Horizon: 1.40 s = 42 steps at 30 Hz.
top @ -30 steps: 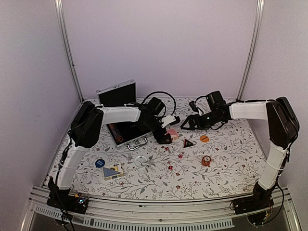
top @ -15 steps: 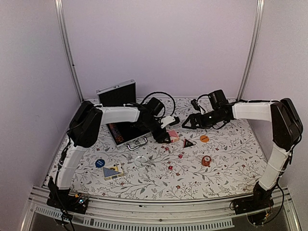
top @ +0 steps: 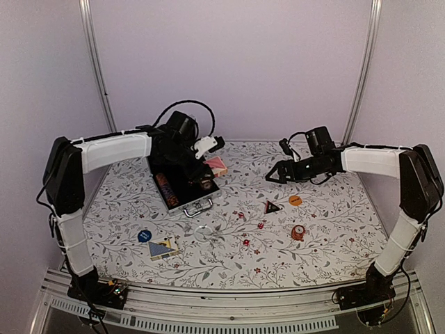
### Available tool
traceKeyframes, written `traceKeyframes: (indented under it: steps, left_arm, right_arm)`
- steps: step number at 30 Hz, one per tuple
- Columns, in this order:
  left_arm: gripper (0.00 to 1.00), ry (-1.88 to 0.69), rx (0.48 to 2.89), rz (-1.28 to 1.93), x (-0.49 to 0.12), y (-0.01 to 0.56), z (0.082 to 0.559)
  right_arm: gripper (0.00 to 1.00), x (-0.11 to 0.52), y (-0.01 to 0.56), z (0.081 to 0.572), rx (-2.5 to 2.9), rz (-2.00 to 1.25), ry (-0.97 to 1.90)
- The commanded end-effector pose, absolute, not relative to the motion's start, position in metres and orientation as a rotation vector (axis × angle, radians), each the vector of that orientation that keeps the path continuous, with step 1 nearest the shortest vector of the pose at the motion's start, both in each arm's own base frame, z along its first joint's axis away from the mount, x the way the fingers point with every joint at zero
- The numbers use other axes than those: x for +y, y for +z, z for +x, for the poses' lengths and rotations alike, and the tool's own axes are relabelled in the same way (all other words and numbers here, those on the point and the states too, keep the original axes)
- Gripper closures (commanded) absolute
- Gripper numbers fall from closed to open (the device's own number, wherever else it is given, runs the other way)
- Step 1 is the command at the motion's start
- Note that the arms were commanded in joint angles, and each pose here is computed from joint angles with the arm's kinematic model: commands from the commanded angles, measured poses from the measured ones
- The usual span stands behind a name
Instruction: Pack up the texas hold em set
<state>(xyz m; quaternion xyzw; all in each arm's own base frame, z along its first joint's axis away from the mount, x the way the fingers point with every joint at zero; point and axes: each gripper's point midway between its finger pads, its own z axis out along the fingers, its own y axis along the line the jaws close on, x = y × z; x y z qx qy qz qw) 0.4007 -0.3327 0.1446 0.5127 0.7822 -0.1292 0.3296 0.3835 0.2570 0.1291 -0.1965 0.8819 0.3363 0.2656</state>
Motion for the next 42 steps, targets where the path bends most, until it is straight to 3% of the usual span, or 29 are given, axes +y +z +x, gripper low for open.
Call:
traceKeyframes:
  steps: [1, 10, 23, 42]
  left_arm:
    - [0.62, -0.036, 2.212, 1.315, -0.267, 0.115, 0.415]
    - [0.65, 0.131, 2.356, 1.217, -0.202, 0.098, 0.442]
    - [0.64, 0.172, 2.330, 1.228, -0.198, 0.085, 0.483]
    - [0.61, 0.068, 2.355, 1.308, -0.190, 0.061, 0.496]
  right_arm:
    - [0.01, 0.264, 0.136, 0.385, 2.335, -0.554, 0.970]
    - [0.01, 0.269, 0.128, 0.381, 2.335, -0.566, 1.028]
    - [0.01, 0.269, 0.126, 0.378, 2.333, -0.565, 1.044]
    - [0.01, 0.269, 0.123, 0.377, 2.340, -0.565, 1.046]
